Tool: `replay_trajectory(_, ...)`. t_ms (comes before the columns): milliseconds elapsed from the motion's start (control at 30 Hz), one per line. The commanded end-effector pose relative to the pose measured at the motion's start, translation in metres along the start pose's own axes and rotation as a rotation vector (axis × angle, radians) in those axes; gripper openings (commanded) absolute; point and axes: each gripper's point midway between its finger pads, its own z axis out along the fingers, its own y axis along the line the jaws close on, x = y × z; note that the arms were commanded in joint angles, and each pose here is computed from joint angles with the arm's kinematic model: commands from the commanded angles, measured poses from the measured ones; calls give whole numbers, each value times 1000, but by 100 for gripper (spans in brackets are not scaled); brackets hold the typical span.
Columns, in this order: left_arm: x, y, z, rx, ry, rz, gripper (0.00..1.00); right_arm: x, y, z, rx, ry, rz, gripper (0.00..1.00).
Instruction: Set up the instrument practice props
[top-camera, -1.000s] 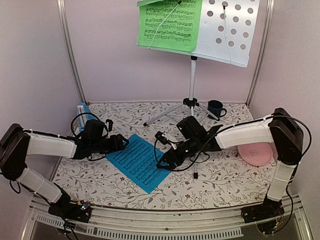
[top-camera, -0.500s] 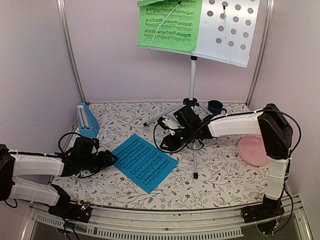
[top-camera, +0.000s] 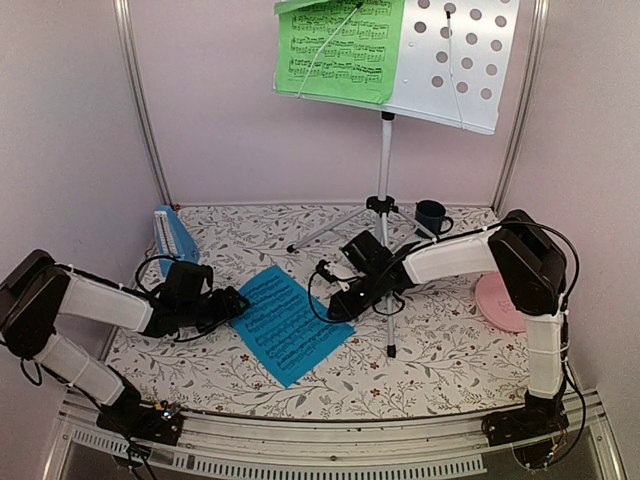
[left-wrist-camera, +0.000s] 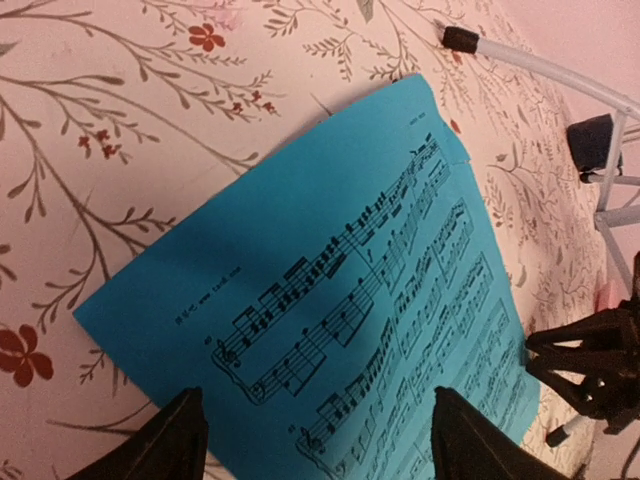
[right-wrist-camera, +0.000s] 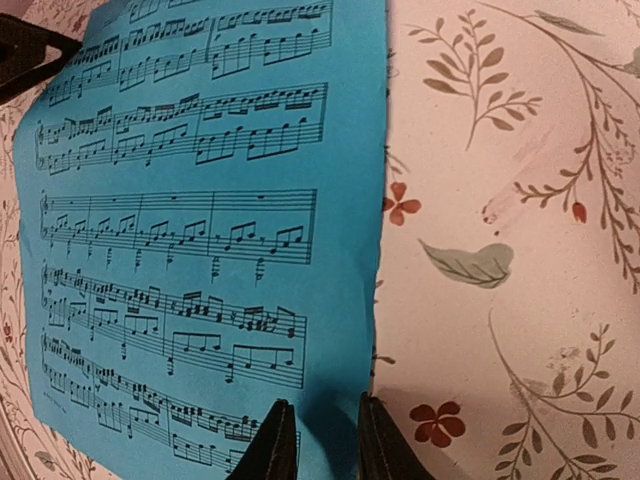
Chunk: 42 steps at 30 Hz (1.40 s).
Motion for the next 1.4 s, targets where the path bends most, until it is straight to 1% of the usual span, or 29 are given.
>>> replay_trajectory(0, -9, -5, 17, 7, 13, 47, 78, 43, 33, 1, -133, 116, 48, 24)
replay_trajectory(100, -18, -9, 28, 25, 18, 66, 78, 57, 58, -8, -216, 146, 57, 24)
replay_trajectory(200, -24, -13, 32, 44, 31, 91, 77, 58, 76, -23, -262, 148, 59, 27)
replay_trajectory(333, -24, -11, 21, 49, 20, 118, 77, 37, 74, -44, -213, 86, 36, 33)
replay_trajectory(433, -20, -7, 13, 50, 20, 119, 77, 16, 73, -51, -189, 37, 13, 35)
replay_trajectory(600, -11, -2, -2, 55, 35, 68, 78, -9, 85, -58, -232, -37, -18, 37)
replay_trajectory(833, 8, 14, -15, 24, 73, -47, 79, -24, 51, -32, -92, -45, -40, 37)
replay_trajectory(1000, 8, 18, -8, -1, 80, -65, 79, -21, 11, -7, 49, -12, -37, 33)
replay_trajectory(1200, 12, 10, 12, 23, 134, -95, 76, -14, 4, 12, 59, 22, -56, 28)
replay_trajectory(1367, 10, -2, 25, 70, 155, -108, 76, -2, 9, 26, 48, 55, -95, 27)
